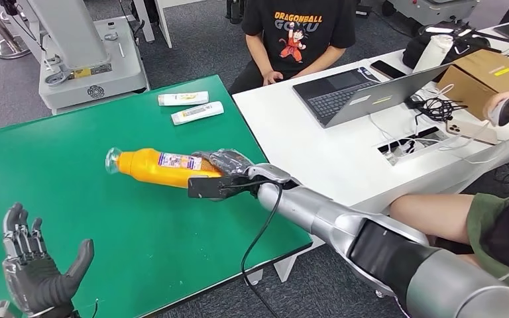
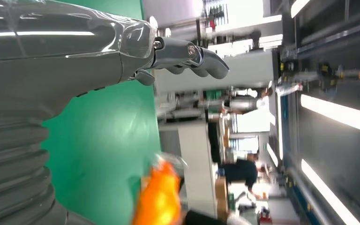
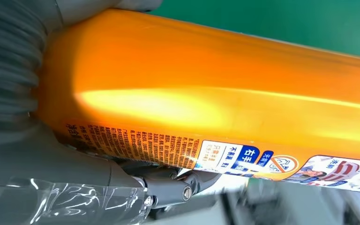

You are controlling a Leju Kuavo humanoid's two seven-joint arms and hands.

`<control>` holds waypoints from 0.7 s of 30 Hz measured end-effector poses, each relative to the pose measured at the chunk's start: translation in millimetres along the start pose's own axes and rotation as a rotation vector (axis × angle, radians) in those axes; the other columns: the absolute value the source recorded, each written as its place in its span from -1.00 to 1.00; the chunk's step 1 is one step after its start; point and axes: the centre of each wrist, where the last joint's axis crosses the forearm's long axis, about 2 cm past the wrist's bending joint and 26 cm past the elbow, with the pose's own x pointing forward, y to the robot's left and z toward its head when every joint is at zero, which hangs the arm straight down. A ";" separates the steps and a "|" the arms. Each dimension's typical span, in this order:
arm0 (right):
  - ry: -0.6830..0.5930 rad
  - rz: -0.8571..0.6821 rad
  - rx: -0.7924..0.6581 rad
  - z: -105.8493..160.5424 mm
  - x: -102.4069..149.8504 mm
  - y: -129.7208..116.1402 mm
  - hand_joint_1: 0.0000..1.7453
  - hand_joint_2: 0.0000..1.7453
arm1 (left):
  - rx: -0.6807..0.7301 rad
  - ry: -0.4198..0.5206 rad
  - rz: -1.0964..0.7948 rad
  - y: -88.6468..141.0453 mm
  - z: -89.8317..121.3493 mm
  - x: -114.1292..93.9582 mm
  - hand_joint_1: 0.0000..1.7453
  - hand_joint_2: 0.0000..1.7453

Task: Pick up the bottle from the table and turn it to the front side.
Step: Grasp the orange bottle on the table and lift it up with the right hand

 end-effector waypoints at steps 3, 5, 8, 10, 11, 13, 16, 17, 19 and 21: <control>0.005 -0.028 -0.115 11.4 2.3 4.4 1.00 1.00 | 0.023 -0.007 -0.012 3.7 -0.8 0.9 -1.00 1.00; 0.006 -0.051 -0.186 20.0 3.5 6.6 1.00 1.00 | 0.030 -0.011 -0.018 4.8 -1.4 1.7 -1.00 1.00; 0.008 -0.080 -0.268 30.8 4.6 7.6 1.00 1.00 | 0.036 -0.014 -0.021 5.5 -2.0 2.3 -1.00 1.00; 0.003 -0.091 -0.322 37.5 5.6 8.1 1.00 1.00 | 0.039 -0.015 -0.022 5.4 -2.4 2.7 -1.00 1.00; -0.004 -0.095 -0.353 41.1 6.3 8.8 1.00 1.00 | 0.040 -0.016 -0.022 5.4 -2.5 2.9 -1.00 1.00; -0.022 -0.103 -0.423 49.6 8.8 11.4 1.00 1.00 | 0.042 -0.017 -0.022 5.4 -2.7 3.0 -1.00 1.00; -0.065 -0.123 -0.506 62.5 14.0 17.2 1.00 1.00 | 0.040 -0.008 -0.020 4.7 -4.2 3.3 -1.00 1.00; -0.083 -0.131 -0.521 65.9 15.9 19.5 1.00 1.00 | 0.036 0.000 -0.017 3.8 -5.2 3.3 -1.00 1.00; -0.123 -0.151 -0.540 70.5 20.4 23.9 1.00 1.00 | 0.012 0.014 -0.003 -0.5 -7.7 3.1 -1.00 1.00; -0.168 -0.174 -0.551 70.9 25.2 27.3 1.00 1.00 | -0.033 0.019 0.029 -7.5 -11.8 2.4 -1.00 1.00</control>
